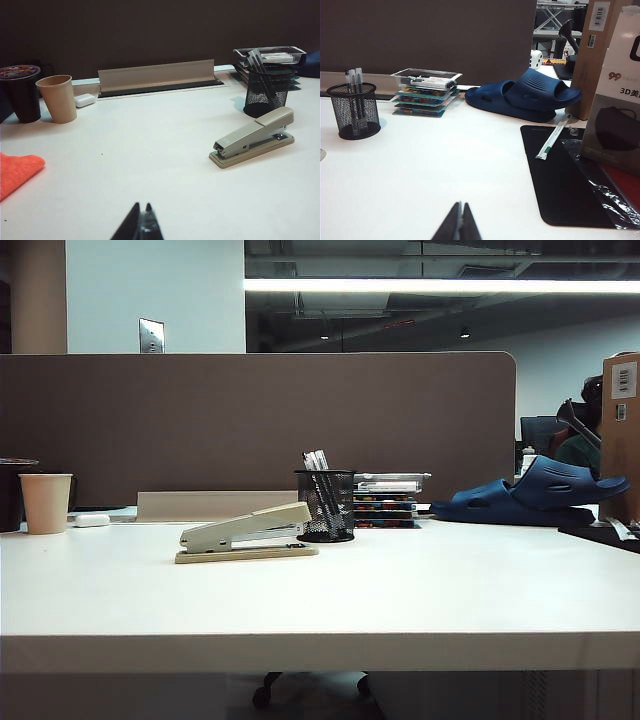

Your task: Press the stapler down.

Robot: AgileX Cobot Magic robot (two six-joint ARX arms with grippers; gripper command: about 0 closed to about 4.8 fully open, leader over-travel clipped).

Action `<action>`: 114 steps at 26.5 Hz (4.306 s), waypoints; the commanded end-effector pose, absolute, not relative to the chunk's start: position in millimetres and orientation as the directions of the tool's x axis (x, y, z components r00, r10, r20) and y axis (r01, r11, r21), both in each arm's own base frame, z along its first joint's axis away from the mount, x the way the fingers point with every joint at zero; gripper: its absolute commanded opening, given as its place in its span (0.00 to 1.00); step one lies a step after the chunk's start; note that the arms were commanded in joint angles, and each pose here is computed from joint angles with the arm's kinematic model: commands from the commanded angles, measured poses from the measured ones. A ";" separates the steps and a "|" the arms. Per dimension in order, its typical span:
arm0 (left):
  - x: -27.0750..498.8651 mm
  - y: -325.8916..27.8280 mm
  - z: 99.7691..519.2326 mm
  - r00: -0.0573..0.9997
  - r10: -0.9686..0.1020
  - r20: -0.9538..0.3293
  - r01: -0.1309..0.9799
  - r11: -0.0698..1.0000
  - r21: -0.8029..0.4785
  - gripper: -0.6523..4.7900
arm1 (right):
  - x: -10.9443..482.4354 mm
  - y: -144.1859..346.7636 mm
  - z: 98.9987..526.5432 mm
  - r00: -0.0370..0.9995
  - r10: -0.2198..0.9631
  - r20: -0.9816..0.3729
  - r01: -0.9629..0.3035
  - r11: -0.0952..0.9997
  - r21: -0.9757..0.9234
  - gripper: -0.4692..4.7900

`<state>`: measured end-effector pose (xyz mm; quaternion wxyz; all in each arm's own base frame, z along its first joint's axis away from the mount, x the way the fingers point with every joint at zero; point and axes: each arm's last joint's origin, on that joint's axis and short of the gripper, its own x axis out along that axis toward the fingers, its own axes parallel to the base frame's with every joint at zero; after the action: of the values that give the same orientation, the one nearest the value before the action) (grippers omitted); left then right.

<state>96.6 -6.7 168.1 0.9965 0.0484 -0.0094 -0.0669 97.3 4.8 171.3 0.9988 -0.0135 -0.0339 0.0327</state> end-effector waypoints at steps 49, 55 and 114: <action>91.8 -16.5 152.9 0.868 -0.475 -0.148 0.483 0.875 0.023 0.11 | 75.5 4.1 238.1 0.996 0.074 0.044 -0.073 0.997 -0.023 0.07; 91.8 -16.5 152.9 0.868 -0.474 -0.148 0.483 0.876 0.024 0.11 | 84.8 7.0 266.6 0.988 0.157 -0.004 -0.157 0.987 -0.021 0.07; 91.9 -16.3 152.8 0.871 -0.468 -0.149 0.476 0.879 0.024 0.11 | 408.0 208.4 262.4 0.417 0.708 -0.570 -0.649 0.671 0.359 0.07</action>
<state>92.3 -16.2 153.1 0.9676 0.0314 0.0643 -0.2422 406.9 206.2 260.6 0.8403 0.0394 0.3679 0.3963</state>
